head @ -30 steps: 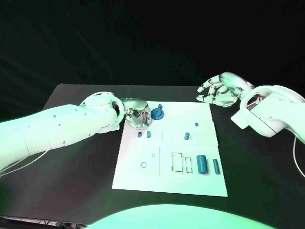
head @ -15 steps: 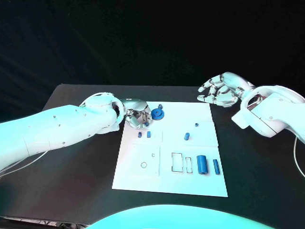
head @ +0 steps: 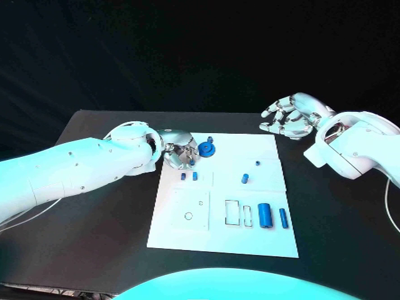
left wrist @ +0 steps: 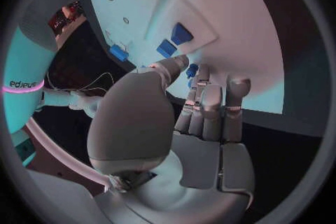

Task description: Assemble the parts on the task board

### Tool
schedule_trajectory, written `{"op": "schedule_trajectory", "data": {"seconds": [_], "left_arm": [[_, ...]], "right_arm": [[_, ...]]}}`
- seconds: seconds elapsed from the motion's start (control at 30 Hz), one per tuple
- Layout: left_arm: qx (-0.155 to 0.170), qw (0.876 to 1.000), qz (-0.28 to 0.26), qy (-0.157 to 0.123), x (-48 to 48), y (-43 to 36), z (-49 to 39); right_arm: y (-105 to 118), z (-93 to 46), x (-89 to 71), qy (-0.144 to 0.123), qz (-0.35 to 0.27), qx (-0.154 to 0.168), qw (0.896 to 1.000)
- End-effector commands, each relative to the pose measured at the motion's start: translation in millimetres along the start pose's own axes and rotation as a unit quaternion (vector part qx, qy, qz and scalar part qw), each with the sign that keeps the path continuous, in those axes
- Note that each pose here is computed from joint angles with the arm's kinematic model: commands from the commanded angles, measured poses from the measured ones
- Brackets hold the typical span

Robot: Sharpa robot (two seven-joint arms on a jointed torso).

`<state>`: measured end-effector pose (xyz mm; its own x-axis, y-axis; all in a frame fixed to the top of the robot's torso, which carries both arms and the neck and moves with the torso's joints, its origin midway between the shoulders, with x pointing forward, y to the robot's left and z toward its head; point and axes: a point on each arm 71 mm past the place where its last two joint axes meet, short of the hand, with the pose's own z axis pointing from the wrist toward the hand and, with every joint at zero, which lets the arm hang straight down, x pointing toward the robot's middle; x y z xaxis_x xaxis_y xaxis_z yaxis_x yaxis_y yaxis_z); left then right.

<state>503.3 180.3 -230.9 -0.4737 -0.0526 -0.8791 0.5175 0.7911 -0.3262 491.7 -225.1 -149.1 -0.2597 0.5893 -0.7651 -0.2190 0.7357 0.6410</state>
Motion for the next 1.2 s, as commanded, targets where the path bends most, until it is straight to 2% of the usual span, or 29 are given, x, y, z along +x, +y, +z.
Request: {"op": "schedule_trajectory", "data": {"seconds": [0.03,0.37,0.57,0.7,0.83,0.87,0.9,1.0,1.13,1.2], "left_arm": [[-0.006,1.0,-0.001,0.008,1.1,1.4,-0.4],[-0.029,1.0,0.0,0.005,-0.4,15.7,-6.7],[-0.045,0.999,-0.011,-0.008,-6.1,29.1,-15.3],[-0.05,0.997,-0.048,-0.024,-12.8,38.9,-25.0],[-0.04,0.988,-0.139,-0.053,-22.2,48.4,-38.0],[-0.035,0.983,-0.17,-0.066,-25.4,50.6,-41.8],[-0.025,0.972,-0.219,-0.088,-30.1,53.7,-47.3],[-0.002,0.94,-0.315,-0.134,-38.4,58.3,-56.9],[0.035,0.873,-0.443,-0.201,-48.2,62.1,-69.0],[0.047,0.847,-0.481,-0.222,-50.9,62.2,-73.1]], "right_arm": [[0.0,0.2,-0.7,-0.005,-0.003,-0.002,1.0],[-4.0,0.7,3.7,0.019,-0.017,0.007,1.0],[-5.9,-0.2,10.7,0.047,-0.064,-0.005,0.997],[-7.6,-1.4,18.3,0.064,-0.107,-0.019,0.992],[-10.1,-3.0,23.9,0.068,-0.157,-0.032,0.985],[-11.0,-3.5,25.5,0.068,-0.169,-0.036,0.983],[-12.2,-4.5,28.1,0.069,-0.185,-0.041,0.98],[-13.4,-5.7,33.4,0.071,-0.207,-0.049,0.974],[-15.0,-7.7,44.0,0.076,-0.236,-0.06,0.967],[-16.0,-8.3,49.0,0.079,-0.246,-0.062,0.964]]}}
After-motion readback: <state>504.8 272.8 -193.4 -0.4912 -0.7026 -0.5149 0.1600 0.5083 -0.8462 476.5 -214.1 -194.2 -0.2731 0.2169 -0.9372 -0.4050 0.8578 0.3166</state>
